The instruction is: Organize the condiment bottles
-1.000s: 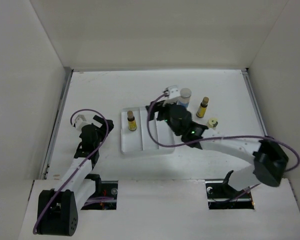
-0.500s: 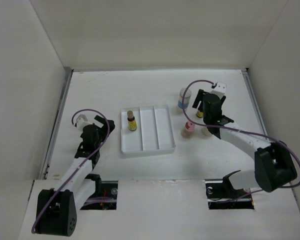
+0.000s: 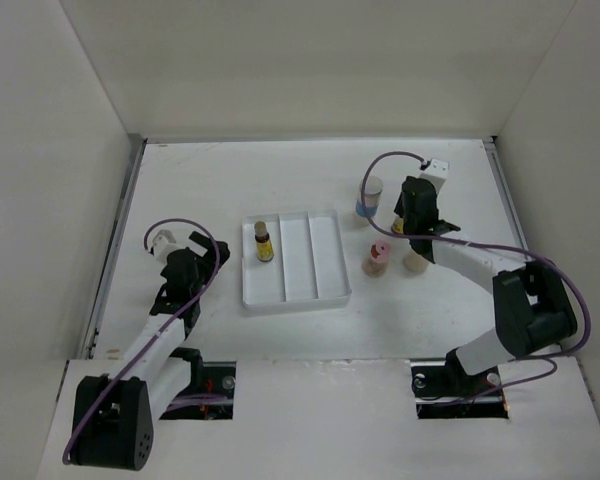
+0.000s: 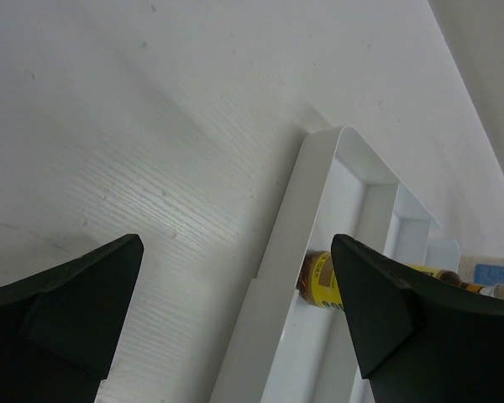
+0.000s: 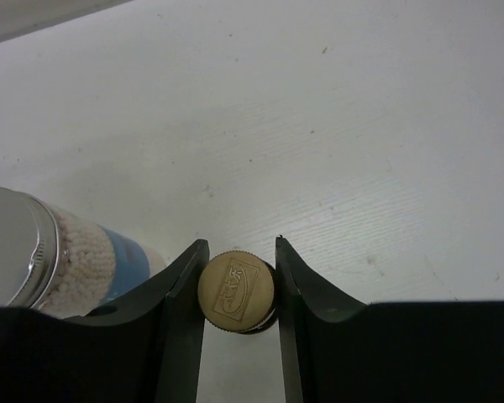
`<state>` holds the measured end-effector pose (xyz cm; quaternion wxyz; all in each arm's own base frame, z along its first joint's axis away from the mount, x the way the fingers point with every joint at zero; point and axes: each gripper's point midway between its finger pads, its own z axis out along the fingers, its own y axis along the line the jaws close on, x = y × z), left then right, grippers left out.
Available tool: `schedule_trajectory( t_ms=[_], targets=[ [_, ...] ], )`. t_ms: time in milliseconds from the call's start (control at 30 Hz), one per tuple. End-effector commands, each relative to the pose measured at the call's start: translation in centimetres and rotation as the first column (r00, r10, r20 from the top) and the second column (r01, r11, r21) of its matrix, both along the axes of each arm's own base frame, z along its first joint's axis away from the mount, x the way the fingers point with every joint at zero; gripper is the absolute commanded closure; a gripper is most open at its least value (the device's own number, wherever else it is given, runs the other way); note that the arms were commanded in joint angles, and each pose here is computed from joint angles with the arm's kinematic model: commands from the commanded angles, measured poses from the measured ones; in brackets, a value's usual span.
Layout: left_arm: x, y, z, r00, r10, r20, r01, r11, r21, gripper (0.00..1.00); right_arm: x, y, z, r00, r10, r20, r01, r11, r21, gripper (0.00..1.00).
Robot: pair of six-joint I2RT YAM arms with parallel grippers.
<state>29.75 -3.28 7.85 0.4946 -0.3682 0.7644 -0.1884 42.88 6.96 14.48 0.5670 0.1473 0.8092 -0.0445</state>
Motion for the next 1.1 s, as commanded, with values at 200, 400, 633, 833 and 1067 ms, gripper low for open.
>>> schedule_trajectory(
  t_ms=[200, 400, 633, 833, 1067],
  targets=[
    [0.9, 0.0, 2.8, 0.996, 0.006, 0.085, -0.006, 1.000, 0.000, 0.00, -3.4, 0.5, 13.2, 0.936, -0.019, 0.351, -0.004, 0.998, 0.066, 0.74],
    [0.8, -0.1, 2.5, 0.997, 0.008, 0.075, -0.007, 1.000, -0.011, 0.00, -8.6, 8.9, 16.8, 0.872, 0.230, 0.433, -0.312, 0.942, 0.128, 0.73],
    [0.9, -0.4, 2.5, 0.997, -0.001, 0.073, 0.002, 1.000, -0.019, 0.00, -14.6, 25.6, 16.5, 0.694, 0.587, 0.417, -0.697, 0.692, 0.188, 0.73],
    [0.6, 0.2, 2.4, 0.997, 0.013, 0.077, -0.011, 1.000, -0.021, 0.00, -17.1, 34.9, 14.2, 0.593, 0.720, 0.360, -0.798, 0.585, 0.146, 0.73],
    [0.5, 0.4, 1.8, 0.998, 0.013, 0.063, -0.011, 1.000, -0.025, 0.00, -16.1, 39.2, 8.5, 0.618, 0.744, 0.254, -0.778, 0.626, 0.060, 0.71]
  ],
)
